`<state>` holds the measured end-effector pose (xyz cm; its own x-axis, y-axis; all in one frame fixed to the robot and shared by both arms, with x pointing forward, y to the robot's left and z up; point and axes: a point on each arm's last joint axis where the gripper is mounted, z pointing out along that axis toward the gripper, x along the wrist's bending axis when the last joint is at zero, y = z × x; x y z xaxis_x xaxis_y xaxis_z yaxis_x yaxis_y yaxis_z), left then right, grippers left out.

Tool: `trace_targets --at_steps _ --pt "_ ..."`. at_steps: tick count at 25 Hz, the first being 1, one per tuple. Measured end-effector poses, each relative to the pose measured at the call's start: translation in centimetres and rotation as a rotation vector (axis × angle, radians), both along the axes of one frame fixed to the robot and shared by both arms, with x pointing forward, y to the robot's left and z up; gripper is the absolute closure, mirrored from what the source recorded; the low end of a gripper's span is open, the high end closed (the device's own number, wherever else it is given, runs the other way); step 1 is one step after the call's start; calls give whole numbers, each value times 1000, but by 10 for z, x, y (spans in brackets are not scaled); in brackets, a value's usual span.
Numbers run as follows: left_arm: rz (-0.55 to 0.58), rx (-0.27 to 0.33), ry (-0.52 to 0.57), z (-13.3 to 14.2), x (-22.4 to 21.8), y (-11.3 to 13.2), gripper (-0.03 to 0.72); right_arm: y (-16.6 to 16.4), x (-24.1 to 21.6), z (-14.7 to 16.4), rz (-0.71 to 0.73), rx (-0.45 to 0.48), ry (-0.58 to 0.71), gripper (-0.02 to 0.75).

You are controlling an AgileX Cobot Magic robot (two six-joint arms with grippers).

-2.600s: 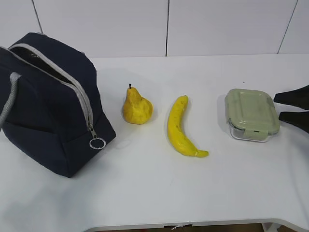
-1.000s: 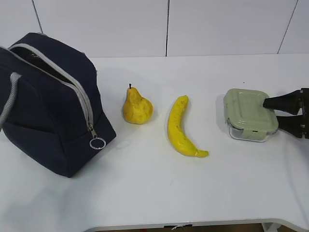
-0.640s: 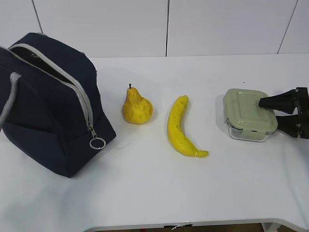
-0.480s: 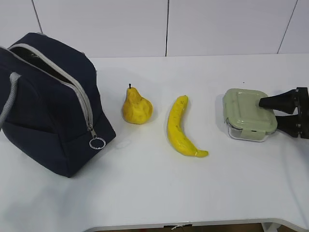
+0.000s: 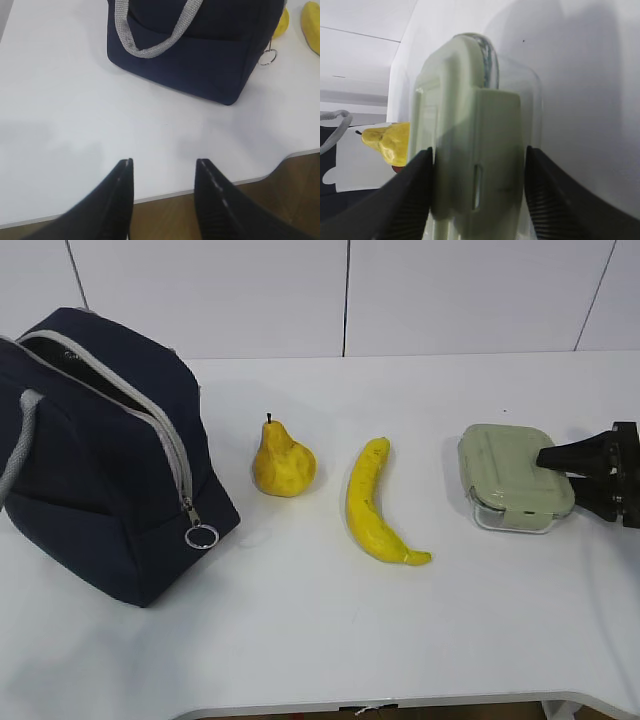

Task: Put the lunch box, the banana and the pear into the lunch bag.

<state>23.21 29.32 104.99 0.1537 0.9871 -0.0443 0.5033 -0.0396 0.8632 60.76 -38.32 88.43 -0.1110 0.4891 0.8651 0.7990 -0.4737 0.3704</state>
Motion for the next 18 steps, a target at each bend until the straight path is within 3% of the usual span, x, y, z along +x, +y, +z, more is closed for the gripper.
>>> trace_targets --at_steps 18 --pt "-1 -1 0 0 0 0 400 1 -1 0 6 18 27 328"
